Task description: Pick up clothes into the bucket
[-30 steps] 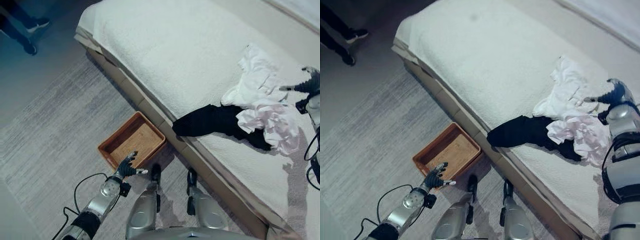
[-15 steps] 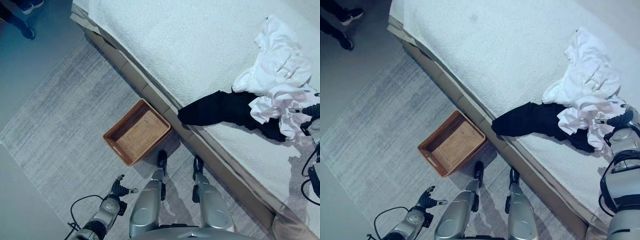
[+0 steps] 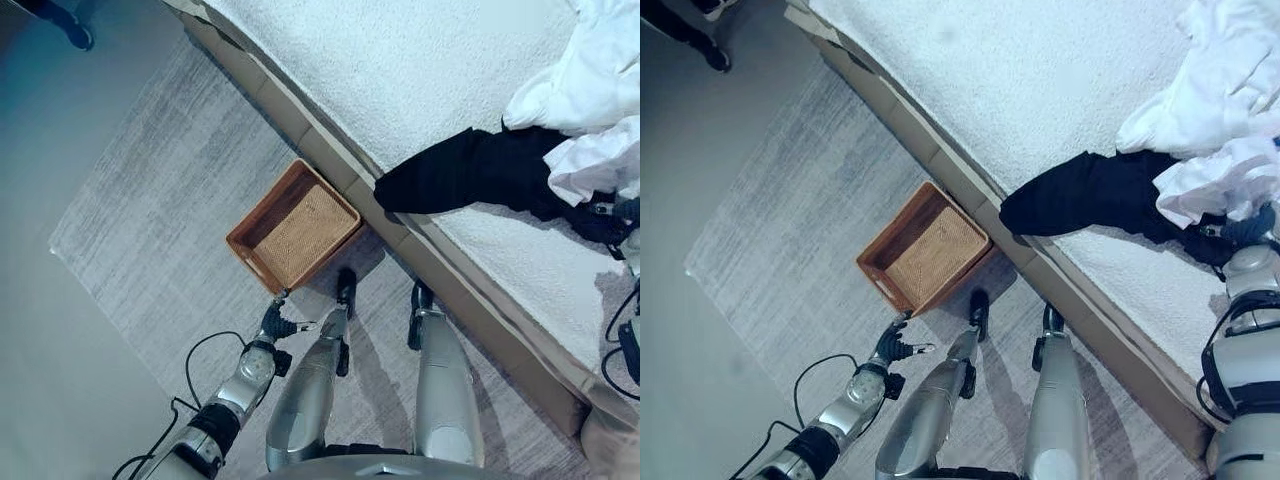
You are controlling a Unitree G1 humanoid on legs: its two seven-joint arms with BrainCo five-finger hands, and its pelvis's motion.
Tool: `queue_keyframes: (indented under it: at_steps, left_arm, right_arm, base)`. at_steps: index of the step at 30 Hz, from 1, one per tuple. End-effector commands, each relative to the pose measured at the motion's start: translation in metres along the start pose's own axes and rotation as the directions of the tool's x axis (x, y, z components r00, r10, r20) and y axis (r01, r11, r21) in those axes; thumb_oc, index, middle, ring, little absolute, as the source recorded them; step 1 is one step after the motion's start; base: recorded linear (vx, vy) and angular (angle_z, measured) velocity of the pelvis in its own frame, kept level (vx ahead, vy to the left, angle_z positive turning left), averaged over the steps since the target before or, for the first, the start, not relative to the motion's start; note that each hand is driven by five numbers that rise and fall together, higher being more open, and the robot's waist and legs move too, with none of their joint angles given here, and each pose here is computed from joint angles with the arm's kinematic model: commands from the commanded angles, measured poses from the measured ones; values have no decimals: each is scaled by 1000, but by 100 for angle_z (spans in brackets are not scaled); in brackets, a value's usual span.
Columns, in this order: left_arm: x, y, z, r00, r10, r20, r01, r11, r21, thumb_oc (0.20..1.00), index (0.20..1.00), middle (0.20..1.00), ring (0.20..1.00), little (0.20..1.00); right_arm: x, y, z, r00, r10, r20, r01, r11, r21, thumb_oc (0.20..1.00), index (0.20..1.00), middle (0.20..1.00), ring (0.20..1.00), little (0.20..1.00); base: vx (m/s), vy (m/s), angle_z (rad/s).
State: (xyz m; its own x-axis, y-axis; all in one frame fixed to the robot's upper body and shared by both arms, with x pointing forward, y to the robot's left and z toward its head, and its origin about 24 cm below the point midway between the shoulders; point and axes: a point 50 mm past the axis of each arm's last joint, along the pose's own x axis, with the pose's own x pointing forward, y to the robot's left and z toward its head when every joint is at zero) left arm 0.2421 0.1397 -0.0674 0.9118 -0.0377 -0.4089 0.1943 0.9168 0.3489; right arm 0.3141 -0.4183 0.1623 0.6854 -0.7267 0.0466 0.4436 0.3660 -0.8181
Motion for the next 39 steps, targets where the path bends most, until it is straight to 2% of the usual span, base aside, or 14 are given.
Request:
queue_keyframes:
  at_steps: [1,2,4,5,9,13,17,20,21,22,28,33,36,39]
  left_arm:
    - [0,-4,1,1000,16,11,-15,999,-39,1000,1000,1000,1000,1000]
    - [0,-3,2,1000,25,15,-24,999,-44,1000,1000,1000,1000,1000]
    - [0,-1,-1,999,45,4,-45,998,-48,1000,1000,1000,1000,1000]
    - [0,0,-2,999,55,1,-54,997,-47,1000,1000,1000,1000,1000]
    - [-2,8,-12,994,107,-39,-109,993,-54,1000,1000,1000,1000,1000]
    - [-2,16,-17,988,141,-59,-144,988,-52,1000,1000,1000,1000,1000]
    - [-3,23,-20,986,154,-58,-157,986,-50,1000,1000,1000,1000,1000]
    - [-3,33,-24,984,166,-68,-169,985,-39,1000,1000,1000,1000,1000]
    - [-3,32,-24,984,166,-68,-169,985,-40,1000,1000,1000,1000,1000]
    - [-5,37,-28,981,175,-79,-178,984,-33,1000,1000,1000,1000,1000]
    - [-10,48,-44,972,191,-138,-194,981,-7,1000,1000,1000,1000,1000]
    - [-18,61,-61,953,229,-198,-230,973,20,1000,1000,1000,1000,1000]
    - [-23,70,-71,934,262,-242,-258,965,49,1000,1000,1000,1000,1000]
    - [-24,75,-73,927,280,-251,-274,960,58,1000,1000,1000,1000,1000]
  right_arm:
    - [6,-32,2,996,-94,7,94,994,-62,1000,1000,1000,1000,1000]
    - [7,-34,7,994,-108,23,109,993,-55,1000,1000,1000,1000,1000]
    - [8,-40,19,988,-145,61,147,989,-20,598,598,598,598,598]
    - [8,-40,24,985,-153,77,154,988,-10,216,216,216,216,216]
    - [6,-41,54,965,-199,174,179,976,126,200,200,200,200,200]
    - [-2,-43,94,923,-214,321,127,954,271,200,200,200,200,200]
    - [-10,-52,118,875,-211,435,72,947,313,200,200,200,200,200]
    - [-23,-72,146,792,-209,573,12,945,328,200,200,200,200,200]
    - [-23,-72,146,792,-209,573,12,945,328,200,200,200,200,200]
    - [-30,-84,155,747,-225,625,-3,940,342,200,200,200,200,200]
    - [-47,-102,168,659,-262,705,-100,899,427,200,200,200,200,200]
    - [-61,-115,171,606,-374,702,-189,789,584,200,200,200,200,200]
    - [-69,-120,170,578,-458,675,-167,744,647,200,200,200,200,200]
    - [-70,-117,171,574,-458,679,-155,754,639,200,200,200,200,200]
  base:
    - [-57,-9,0]
    - [-63,-35,6]
    - [-37,-41,4]
    - [-14,-40,-7]
    - [-9,-51,-1]
    - [-10,-29,-18]
    - [-23,-14,-6]
    - [-49,-19,-12]
    - [-48,0,-20]
    - [-16,9,-11]
    - [0,11,-5]
    - [17,25,-7]
    - [28,29,-5]
    - [0,0,0]
